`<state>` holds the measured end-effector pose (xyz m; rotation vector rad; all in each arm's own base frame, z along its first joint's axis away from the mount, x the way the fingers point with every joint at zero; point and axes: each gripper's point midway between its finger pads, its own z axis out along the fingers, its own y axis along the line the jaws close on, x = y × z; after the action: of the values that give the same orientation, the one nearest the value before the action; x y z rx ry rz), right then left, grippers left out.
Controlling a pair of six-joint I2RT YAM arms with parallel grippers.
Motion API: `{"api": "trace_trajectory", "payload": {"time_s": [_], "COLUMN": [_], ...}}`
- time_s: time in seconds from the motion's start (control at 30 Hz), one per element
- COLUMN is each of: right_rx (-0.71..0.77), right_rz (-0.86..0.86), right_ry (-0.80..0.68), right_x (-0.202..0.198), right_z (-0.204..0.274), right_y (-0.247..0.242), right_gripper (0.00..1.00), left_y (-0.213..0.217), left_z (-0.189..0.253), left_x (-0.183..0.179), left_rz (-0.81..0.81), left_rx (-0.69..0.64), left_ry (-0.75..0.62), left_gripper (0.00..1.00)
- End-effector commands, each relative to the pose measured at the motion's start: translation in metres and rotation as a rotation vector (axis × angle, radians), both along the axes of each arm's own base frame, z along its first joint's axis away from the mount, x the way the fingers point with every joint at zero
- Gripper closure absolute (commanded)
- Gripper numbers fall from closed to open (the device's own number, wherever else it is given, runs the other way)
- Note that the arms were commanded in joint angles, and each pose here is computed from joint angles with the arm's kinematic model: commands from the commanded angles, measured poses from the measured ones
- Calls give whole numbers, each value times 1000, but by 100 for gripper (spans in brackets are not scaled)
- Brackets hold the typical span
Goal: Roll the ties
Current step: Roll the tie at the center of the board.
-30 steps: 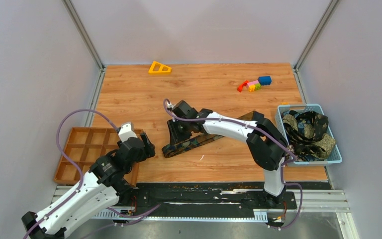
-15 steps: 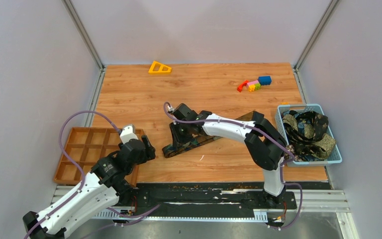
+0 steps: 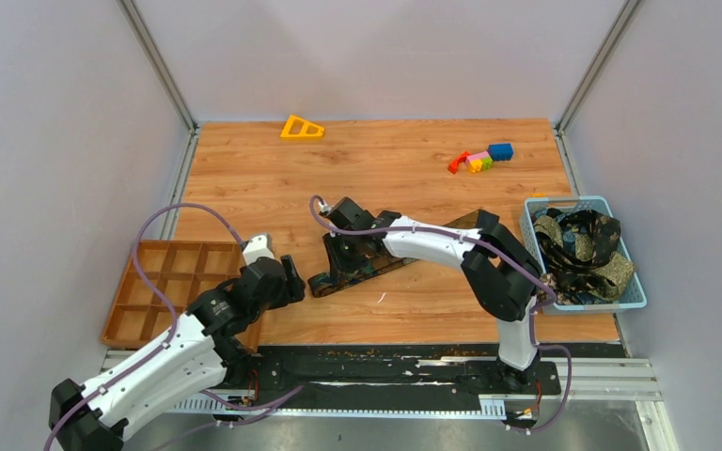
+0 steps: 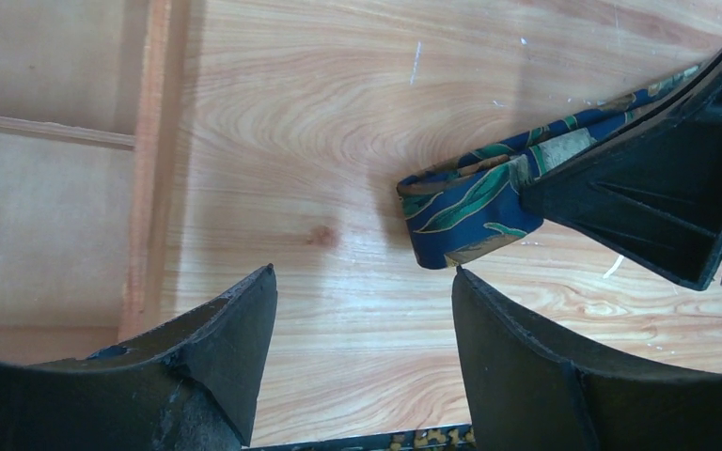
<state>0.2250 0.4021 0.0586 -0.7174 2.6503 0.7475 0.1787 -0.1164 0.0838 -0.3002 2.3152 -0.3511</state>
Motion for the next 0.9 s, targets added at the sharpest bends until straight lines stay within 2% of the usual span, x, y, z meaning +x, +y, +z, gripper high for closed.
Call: {"api": "trace_trajectory", "payload": {"time_s": [0.0,0.23,0.47,0.7,0.87], "right_rx": [13,0,-14,-1,32], "right_rz": [5,8,-6,-10,1], "right_ry": [-27,-19,-17,-30,-34], "right_x": [6,7,12,16,16], "right_z": [-7,-19,-27,-18,-4], "right_y": [4,2,-6,-7,-2], "right_gripper": [82,82,83,83,75], "left_y": [-17,-31,-41,-52,-54], "left_z": [3,-2,-13,-30,-39], "left_x": [9,17,26,36,39], "left_rz": [-38,-49,-70,-96,-97], "left_rx": [-41,-67,-50,-23,0], "left_ry": [-18,-9,22,71,99], "left_gripper": [25,25,30,33,35]}}
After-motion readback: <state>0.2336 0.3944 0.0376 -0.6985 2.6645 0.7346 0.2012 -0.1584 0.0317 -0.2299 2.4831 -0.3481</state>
